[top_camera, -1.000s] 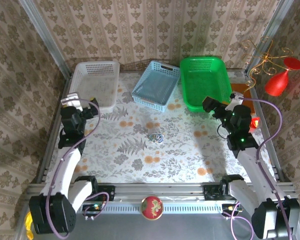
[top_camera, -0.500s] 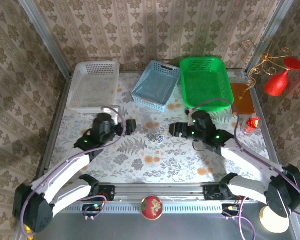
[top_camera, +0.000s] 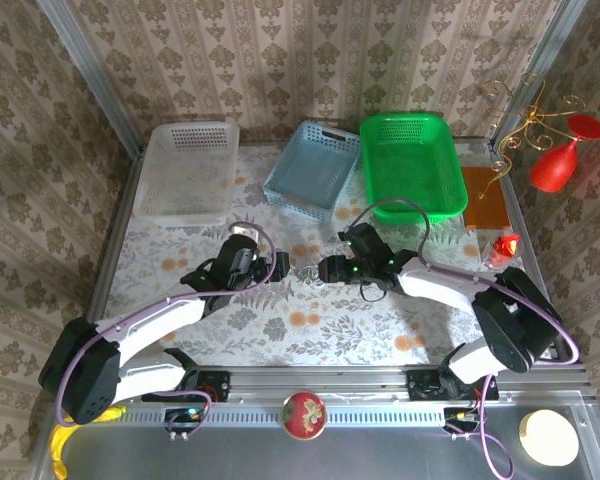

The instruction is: Untangle the cables

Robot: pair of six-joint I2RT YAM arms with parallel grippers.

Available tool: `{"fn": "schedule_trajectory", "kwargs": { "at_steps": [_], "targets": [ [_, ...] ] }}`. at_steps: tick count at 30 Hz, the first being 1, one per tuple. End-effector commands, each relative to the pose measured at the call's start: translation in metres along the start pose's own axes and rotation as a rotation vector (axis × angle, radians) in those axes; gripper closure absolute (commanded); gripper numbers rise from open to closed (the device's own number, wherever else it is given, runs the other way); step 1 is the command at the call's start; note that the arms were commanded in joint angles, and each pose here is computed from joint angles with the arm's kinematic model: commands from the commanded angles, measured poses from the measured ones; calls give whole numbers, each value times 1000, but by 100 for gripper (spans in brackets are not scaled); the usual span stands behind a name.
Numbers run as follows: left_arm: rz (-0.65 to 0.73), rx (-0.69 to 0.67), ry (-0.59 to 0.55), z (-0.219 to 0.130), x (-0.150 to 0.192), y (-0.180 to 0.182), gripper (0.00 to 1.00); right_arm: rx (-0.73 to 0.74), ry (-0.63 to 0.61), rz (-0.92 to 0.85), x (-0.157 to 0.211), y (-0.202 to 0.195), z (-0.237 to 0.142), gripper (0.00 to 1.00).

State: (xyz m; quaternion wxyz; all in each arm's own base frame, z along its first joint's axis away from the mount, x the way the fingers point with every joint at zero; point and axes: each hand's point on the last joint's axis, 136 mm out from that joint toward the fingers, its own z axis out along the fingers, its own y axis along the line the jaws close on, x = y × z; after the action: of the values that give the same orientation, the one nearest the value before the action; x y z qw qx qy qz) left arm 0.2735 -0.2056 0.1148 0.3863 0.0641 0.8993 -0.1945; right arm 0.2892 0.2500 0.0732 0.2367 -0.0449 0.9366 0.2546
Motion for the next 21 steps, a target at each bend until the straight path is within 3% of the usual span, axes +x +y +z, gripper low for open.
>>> {"fn": "schedule_trajectory", "kwargs": {
  "at_steps": [1,10,21],
  "targets": [
    [-42,8,-40,-3,-12,-3,0,-51,-19,-61,-14,20,5,33],
    [-84,37,-44,-3,-9,-6,0,-28,8,-123,-17,23,23,40],
    [-105,66,-71,-9,-16,-11,0,83,-20,-223,-29,9,18,49]
  ]
}}
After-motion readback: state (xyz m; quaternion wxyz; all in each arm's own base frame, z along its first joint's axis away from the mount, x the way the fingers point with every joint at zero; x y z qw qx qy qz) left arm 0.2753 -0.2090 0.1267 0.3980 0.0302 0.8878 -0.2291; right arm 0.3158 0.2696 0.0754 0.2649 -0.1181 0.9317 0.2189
